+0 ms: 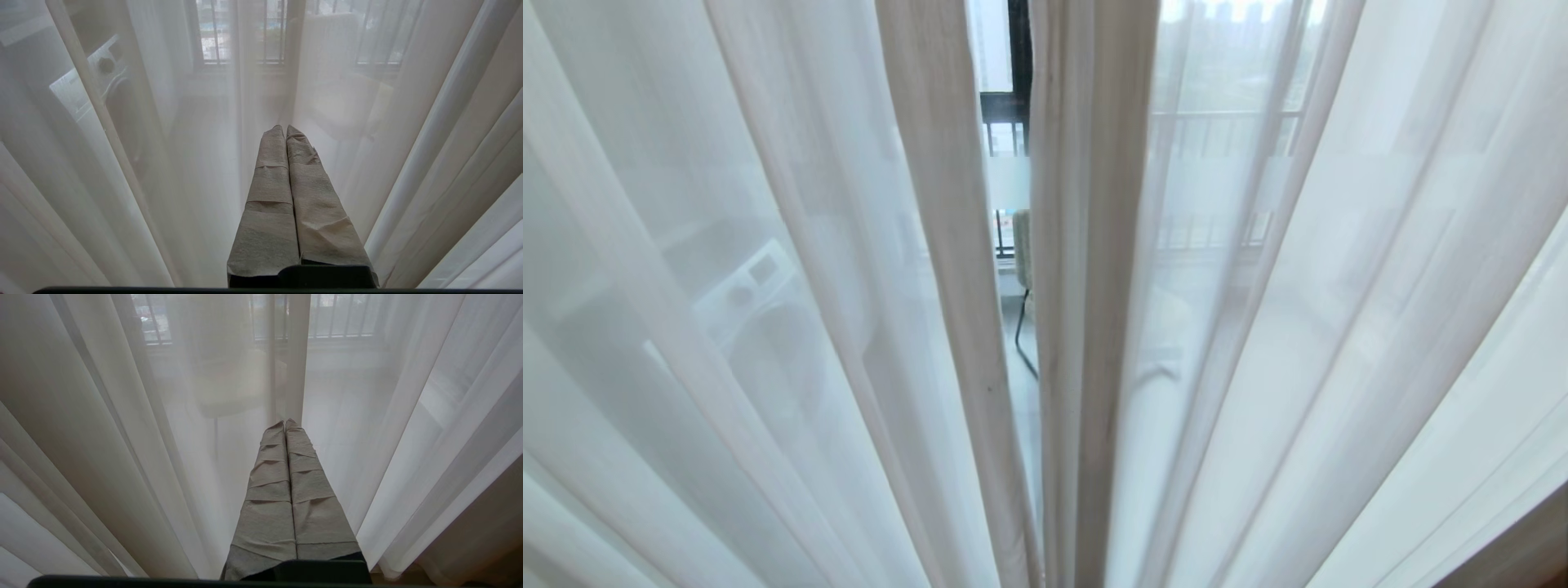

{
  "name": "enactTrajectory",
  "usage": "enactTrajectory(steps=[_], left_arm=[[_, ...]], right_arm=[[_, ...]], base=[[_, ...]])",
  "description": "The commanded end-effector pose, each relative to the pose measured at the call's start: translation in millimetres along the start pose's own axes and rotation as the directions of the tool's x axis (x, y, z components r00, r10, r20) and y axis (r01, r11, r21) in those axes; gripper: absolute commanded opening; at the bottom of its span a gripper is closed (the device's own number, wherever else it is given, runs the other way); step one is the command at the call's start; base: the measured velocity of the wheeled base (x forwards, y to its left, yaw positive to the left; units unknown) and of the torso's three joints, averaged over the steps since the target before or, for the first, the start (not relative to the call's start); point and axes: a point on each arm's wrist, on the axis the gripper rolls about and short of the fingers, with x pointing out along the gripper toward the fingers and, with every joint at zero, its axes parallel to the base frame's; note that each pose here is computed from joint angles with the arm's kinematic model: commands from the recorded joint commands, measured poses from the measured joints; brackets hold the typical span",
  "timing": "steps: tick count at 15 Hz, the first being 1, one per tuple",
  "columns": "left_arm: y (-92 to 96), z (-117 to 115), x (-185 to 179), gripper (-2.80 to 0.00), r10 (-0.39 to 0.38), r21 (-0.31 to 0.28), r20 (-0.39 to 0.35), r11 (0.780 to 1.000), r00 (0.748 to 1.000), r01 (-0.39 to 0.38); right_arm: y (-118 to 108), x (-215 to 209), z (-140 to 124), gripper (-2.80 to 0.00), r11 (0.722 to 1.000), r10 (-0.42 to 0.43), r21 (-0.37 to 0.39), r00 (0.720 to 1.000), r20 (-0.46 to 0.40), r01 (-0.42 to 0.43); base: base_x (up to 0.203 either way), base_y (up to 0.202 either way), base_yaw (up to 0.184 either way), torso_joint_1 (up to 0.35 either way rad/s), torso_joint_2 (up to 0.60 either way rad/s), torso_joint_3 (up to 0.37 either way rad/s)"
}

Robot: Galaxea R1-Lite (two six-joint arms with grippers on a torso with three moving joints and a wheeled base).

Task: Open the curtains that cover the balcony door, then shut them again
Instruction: Pull the outer curtains open on both sides

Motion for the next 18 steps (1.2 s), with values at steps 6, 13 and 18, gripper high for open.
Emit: enactTrajectory(steps=[6,13,18], left_arm=[[0.0,0.0,0.0,-2.80,0.000,0.000,0.001,1.000,1.000,0.000],[0.0,0.0,0.0,-2.80,0.000,0.000,0.001,1.000,1.000,0.000],[0.0,0.0,0.0,-2.80,0.000,-0.002,0.001,1.000,1.000,0.000]], right_arm=[[0.0,0.0,0.0,-2.80,1.000,0.000,0.000,1.000,0.001,0.000],[0.0,0.0,0.0,-2.80,1.000,-0.002,0.000,1.000,0.001,0.002],[0.0,0.0,0.0,-2.80,1.000,0.000,0.000,1.000,0.001,0.000]], base=[[0.000,0.000,0.000,0.000,0.00,0.000],[0.000,0.000,0.000,0.000,0.00,0.000],[0.000,0.000,0.000,0.000,0.00,0.000]])
